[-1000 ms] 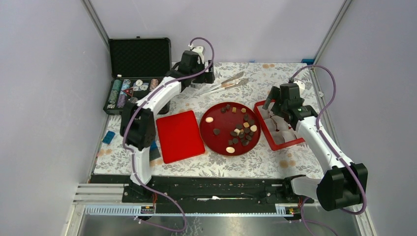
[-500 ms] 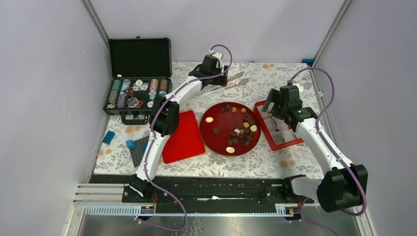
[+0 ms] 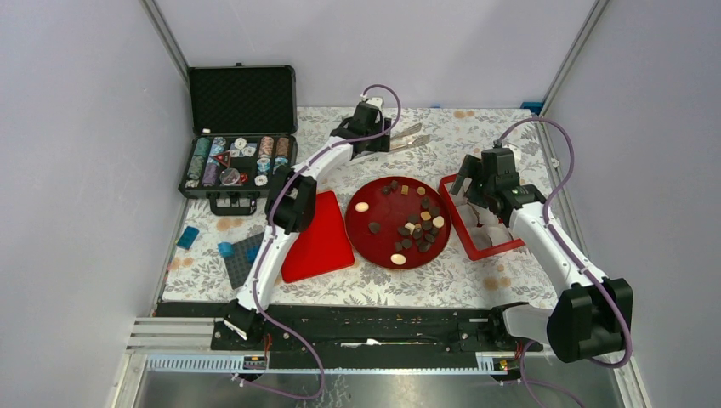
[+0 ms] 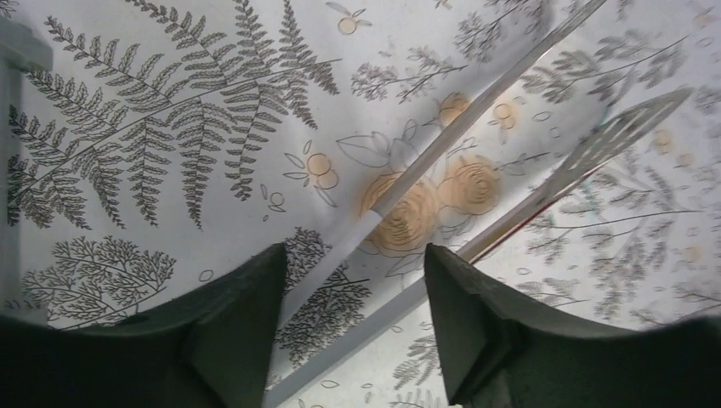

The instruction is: Pack the chocolate

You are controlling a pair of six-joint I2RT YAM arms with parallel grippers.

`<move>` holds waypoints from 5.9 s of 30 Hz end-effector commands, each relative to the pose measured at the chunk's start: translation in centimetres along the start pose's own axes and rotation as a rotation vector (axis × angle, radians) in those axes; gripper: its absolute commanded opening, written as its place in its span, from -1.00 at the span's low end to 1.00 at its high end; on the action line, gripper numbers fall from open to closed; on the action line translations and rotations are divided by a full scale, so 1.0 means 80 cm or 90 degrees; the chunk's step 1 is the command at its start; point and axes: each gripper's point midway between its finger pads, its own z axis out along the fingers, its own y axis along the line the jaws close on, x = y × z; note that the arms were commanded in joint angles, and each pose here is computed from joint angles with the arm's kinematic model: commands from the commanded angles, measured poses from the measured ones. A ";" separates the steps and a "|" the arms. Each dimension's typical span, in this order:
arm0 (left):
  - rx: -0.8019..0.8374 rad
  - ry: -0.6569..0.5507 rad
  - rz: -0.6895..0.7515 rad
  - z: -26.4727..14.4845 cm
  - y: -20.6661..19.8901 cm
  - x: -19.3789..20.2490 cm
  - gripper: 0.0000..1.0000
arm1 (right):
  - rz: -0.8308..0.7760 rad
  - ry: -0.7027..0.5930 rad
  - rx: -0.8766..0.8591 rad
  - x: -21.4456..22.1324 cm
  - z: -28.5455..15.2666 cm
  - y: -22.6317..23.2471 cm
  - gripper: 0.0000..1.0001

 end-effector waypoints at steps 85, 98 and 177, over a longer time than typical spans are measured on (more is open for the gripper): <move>-0.107 -0.236 -0.621 -0.044 -0.070 -0.066 0.30 | -0.012 -0.018 -0.030 0.007 -0.025 -0.002 0.99; 0.002 -0.300 -0.416 -0.205 -0.080 -0.139 0.43 | -0.101 -0.082 -0.028 -0.053 -0.028 0.058 0.99; 0.069 0.022 -0.249 -0.403 0.006 0.119 0.97 | -0.435 0.021 -0.009 -0.053 0.304 0.259 -0.55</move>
